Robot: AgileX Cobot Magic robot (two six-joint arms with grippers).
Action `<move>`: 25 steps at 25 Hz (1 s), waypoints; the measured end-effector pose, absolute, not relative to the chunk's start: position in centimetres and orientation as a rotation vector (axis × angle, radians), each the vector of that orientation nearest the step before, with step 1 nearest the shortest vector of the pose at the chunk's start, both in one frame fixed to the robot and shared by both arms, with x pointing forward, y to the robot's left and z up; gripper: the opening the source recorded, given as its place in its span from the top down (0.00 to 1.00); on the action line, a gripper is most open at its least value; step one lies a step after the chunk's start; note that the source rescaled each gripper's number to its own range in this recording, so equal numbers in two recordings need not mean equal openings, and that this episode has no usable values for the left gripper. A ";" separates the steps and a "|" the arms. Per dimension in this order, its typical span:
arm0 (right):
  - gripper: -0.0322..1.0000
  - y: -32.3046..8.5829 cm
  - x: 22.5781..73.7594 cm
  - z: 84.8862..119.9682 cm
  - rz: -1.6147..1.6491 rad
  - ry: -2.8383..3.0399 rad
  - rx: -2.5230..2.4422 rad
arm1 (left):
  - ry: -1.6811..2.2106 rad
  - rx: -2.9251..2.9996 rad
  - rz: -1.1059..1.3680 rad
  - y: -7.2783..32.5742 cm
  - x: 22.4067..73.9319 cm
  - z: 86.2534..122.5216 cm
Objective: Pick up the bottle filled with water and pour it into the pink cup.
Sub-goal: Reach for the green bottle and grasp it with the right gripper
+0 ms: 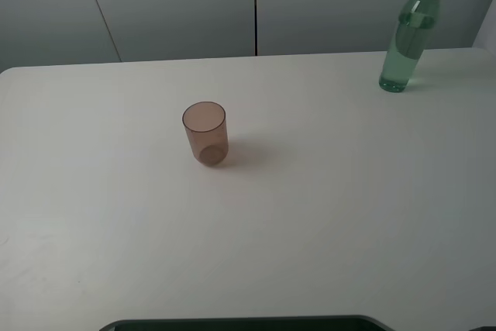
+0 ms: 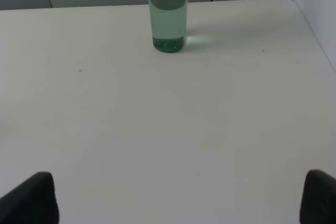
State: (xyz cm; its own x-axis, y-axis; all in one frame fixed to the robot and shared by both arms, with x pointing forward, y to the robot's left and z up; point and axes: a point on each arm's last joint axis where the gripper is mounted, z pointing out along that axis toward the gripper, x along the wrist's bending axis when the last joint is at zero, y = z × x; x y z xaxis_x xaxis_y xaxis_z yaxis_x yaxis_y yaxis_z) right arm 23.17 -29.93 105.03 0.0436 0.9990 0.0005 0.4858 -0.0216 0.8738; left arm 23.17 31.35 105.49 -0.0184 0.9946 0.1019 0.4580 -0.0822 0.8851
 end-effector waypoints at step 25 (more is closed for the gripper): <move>0.00 -29.9 23.2 105.0 0.901 1.532 1.601 | 1.539 1.608 1.050 31.3 23.2 105.5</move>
State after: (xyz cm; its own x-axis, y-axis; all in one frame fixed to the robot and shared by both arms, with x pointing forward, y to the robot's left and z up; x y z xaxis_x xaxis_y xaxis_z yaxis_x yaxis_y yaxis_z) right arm 23.17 -29.93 105.03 0.0436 0.9990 0.0005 0.4858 -0.0216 0.8738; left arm 23.17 31.35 105.49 -0.0184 0.9946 0.1019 0.4580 -0.0822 0.8851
